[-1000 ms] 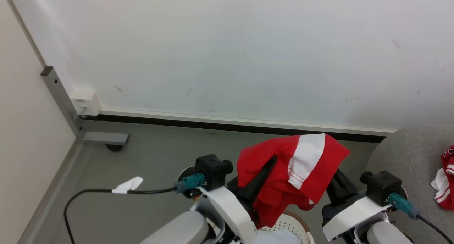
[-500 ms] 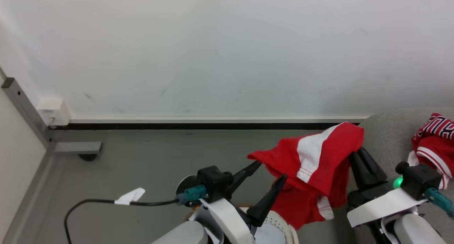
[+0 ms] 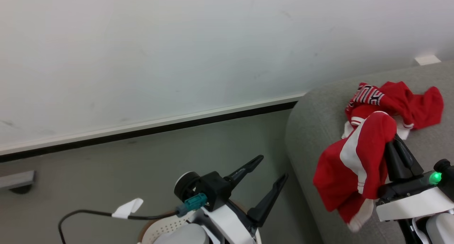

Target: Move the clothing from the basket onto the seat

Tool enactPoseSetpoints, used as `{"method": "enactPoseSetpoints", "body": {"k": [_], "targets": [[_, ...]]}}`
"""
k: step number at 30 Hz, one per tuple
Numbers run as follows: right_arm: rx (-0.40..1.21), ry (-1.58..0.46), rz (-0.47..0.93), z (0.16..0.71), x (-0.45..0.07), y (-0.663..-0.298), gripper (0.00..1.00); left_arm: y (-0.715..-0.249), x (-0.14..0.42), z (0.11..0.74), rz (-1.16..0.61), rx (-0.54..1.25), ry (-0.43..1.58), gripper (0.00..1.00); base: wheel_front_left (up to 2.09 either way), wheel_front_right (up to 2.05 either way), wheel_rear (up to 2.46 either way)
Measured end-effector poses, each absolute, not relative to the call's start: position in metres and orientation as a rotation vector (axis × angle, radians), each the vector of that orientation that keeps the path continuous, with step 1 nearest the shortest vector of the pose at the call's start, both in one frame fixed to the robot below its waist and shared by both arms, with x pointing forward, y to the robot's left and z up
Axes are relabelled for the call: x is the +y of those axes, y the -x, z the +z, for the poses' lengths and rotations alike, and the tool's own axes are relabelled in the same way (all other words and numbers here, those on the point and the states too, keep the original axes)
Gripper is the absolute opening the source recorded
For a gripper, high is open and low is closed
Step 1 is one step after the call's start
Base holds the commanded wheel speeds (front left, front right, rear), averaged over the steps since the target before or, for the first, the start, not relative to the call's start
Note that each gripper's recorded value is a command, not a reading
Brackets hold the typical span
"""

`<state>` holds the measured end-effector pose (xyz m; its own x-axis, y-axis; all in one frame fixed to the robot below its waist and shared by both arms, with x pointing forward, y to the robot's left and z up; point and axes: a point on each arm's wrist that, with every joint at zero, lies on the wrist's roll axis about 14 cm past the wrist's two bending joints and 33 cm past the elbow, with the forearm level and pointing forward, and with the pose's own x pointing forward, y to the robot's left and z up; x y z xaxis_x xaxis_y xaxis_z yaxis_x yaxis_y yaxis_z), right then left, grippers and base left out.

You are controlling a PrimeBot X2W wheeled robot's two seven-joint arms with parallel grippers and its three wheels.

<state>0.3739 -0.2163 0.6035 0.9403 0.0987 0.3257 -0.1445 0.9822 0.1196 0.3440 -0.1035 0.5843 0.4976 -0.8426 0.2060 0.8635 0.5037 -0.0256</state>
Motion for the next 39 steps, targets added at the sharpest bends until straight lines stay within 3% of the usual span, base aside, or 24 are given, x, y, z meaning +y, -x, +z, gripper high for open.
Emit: {"method": "enactPoseSetpoints", "body": {"k": [10, 20, 30, 39], "targets": [[-0.337, -0.121, -0.108, 0.6, -0.288, -0.323, 0.0, -0.315, -0.162, 0.585, -1.237, -0.185, 0.166, 1.0, 0.0, 0.0, 0.0], [-0.35, -0.093, -0.17, 0.604, -0.307, -0.308, 0.0, -0.306, -0.178, 0.579, -1.291, -0.168, 0.187, 1.0, 0.0, 0.0, 0.0], [-0.4, 0.059, -0.215, 0.65, -0.354, -0.35, 0.0, -0.329, -0.17, 0.561, -1.26, -0.135, 0.195, 1.0, 0.0, 0.0, 0.0], [-0.313, 0.15, -0.334, 0.649, -0.42, -0.407, 0.0, -0.378, -0.152, 0.535, -1.185, -0.104, 0.199, 1.0, 0.0, 0.0, 0.0]]}}
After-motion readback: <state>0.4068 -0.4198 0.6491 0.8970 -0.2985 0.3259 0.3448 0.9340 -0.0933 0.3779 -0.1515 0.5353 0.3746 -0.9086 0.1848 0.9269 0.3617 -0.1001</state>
